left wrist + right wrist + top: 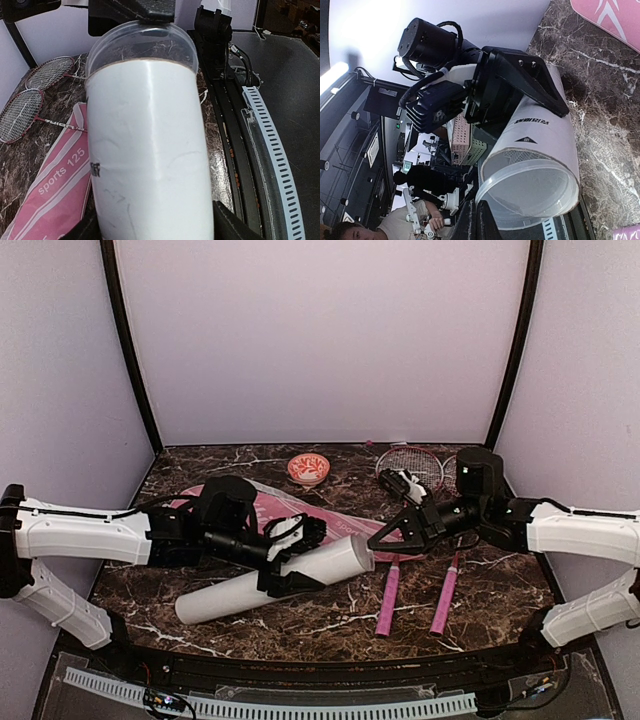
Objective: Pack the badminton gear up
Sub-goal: Place the tube cap in the shuttle tube.
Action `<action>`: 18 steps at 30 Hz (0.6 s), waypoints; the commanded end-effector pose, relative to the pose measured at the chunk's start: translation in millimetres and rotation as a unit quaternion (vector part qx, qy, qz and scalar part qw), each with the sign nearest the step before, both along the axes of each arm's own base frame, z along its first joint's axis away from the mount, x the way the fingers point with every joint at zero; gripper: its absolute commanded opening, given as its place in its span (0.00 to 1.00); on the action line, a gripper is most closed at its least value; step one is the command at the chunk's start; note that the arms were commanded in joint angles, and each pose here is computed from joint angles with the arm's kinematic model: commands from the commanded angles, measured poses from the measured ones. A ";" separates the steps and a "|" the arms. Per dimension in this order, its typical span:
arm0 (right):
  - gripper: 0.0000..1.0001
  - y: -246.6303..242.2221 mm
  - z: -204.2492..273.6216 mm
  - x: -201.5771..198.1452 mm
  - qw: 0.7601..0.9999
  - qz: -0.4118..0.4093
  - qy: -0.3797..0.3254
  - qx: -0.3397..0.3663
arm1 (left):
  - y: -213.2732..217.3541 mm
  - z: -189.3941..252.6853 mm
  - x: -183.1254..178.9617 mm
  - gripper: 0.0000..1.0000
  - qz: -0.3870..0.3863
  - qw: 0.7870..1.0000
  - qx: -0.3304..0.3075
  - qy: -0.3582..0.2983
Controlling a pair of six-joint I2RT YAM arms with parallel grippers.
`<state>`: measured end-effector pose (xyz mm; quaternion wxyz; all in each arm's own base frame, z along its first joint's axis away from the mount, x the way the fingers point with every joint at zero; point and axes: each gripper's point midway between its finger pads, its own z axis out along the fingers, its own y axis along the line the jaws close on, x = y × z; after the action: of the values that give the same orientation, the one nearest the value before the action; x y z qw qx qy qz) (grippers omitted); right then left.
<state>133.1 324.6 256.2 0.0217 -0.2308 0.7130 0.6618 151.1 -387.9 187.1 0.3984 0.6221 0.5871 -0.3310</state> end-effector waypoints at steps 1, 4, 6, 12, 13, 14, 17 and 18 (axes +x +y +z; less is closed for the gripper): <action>0.00 9.0 17.3 -4.3 0.999 0.018 -0.028 0.032 | -0.1 21.7 -4.2 0.67 -0.010 0.999 -0.036 -0.024; 0.00 10.7 10.8 -4.4 0.999 0.020 -0.019 0.026 | -0.4 23.6 -4.5 0.67 -0.011 0.999 -0.039 -0.026; 0.00 11.7 8.0 -4.3 0.999 0.020 -0.013 0.026 | -0.6 24.2 -4.2 0.67 -0.011 0.999 -0.040 -0.027; 0.00 14.2 4.1 -1.9 0.999 0.015 -0.006 0.031 | -0.6 27.6 -4.3 0.67 -0.010 0.998 -0.046 -0.030; 0.00 14.5 4.3 -1.8 0.999 0.015 -0.004 0.033 | -0.5 27.3 -4.4 0.67 -0.010 0.998 -0.046 -0.029; 0.00 14.7 3.2 -1.4 0.999 0.015 -0.002 0.033 | -0.3 27.0 -4.6 0.67 -0.011 0.998 -0.046 -0.029; 0.00 15.6 -1.9 -0.3 0.999 0.013 0.003 0.029 | 0.1 29.4 -4.8 0.67 -0.010 0.998 -0.049 -0.031; 0.00 16.1 -3.9 -0.1 1.000 0.013 0.005 0.027 | 0.2 29.7 -4.9 0.67 -0.010 0.998 -0.050 -0.031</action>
<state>134.1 337.5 255.1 0.0147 -0.2329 0.6981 0.6769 151.6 -386.0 188.0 0.4052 0.6199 0.5861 -0.3288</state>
